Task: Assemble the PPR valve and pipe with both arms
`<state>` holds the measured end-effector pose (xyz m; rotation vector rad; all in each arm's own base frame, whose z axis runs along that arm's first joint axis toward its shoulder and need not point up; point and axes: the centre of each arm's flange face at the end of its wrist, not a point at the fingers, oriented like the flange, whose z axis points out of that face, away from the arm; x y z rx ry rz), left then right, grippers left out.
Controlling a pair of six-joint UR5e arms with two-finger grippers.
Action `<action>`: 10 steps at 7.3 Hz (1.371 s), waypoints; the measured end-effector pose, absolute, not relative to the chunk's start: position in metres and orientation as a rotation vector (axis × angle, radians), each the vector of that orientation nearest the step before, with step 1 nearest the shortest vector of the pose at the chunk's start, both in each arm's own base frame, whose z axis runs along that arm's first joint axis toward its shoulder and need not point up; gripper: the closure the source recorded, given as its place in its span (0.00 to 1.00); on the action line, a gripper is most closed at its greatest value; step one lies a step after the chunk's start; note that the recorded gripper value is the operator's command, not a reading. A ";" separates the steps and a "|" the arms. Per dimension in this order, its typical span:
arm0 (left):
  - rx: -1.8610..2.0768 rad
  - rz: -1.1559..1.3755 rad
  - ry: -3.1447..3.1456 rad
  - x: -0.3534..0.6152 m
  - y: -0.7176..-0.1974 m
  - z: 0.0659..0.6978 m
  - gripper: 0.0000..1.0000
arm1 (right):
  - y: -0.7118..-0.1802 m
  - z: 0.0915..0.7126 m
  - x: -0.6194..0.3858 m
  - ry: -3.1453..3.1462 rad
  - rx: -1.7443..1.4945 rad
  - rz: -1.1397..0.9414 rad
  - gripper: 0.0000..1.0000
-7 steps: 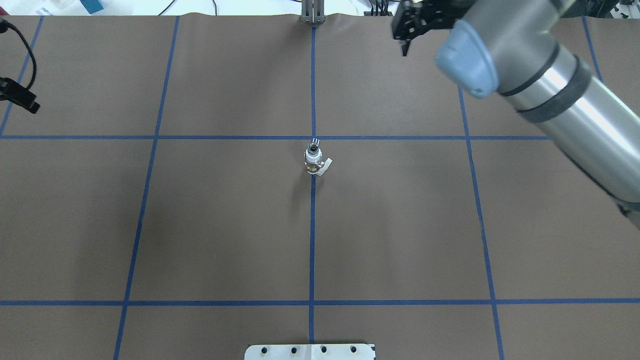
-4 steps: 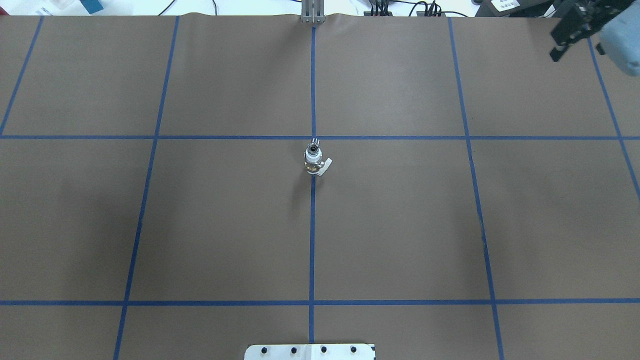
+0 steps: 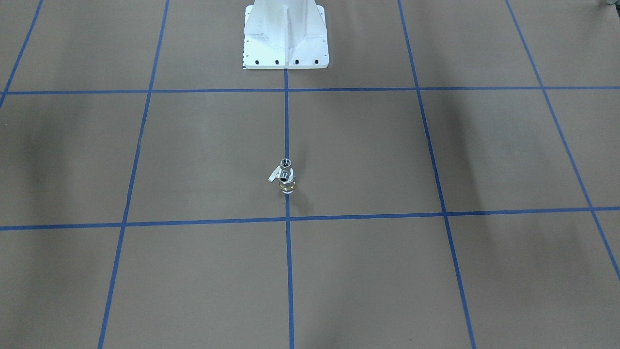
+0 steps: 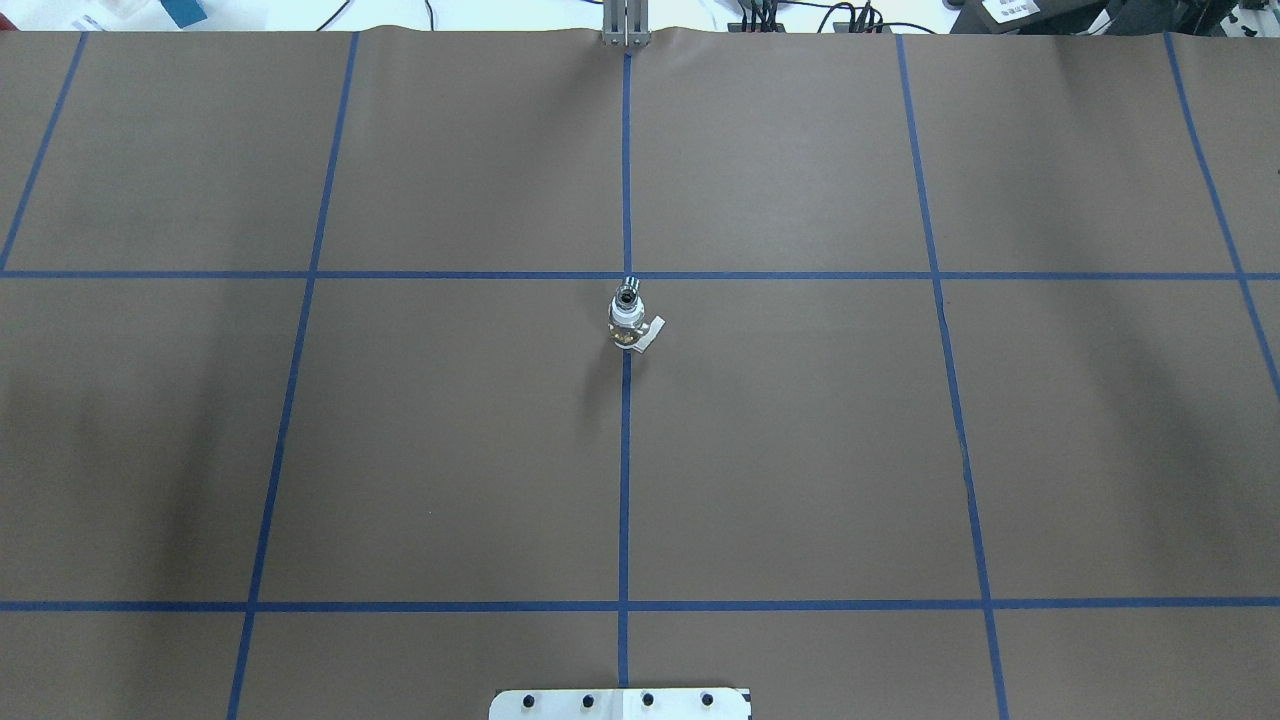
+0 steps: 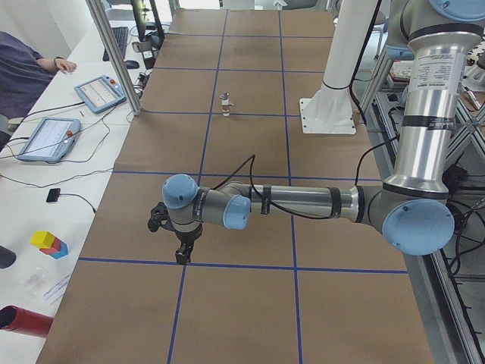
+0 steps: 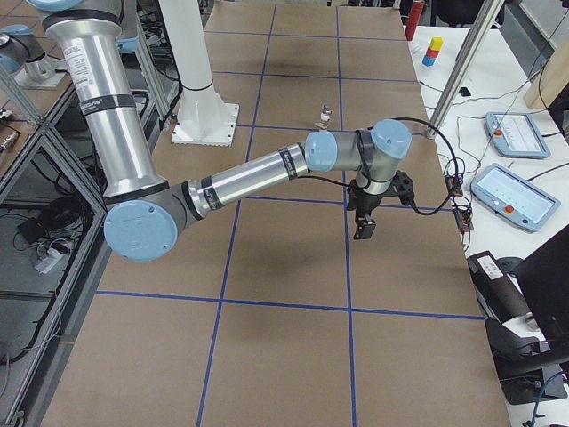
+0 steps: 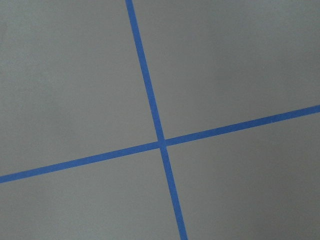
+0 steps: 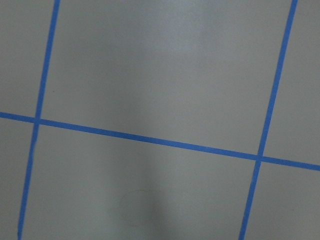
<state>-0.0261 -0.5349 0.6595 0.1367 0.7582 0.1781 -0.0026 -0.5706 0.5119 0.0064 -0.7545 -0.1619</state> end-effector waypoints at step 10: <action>0.099 0.138 0.749 -0.041 -0.525 0.625 0.00 | -0.517 0.628 0.024 -0.746 -0.082 -0.085 0.01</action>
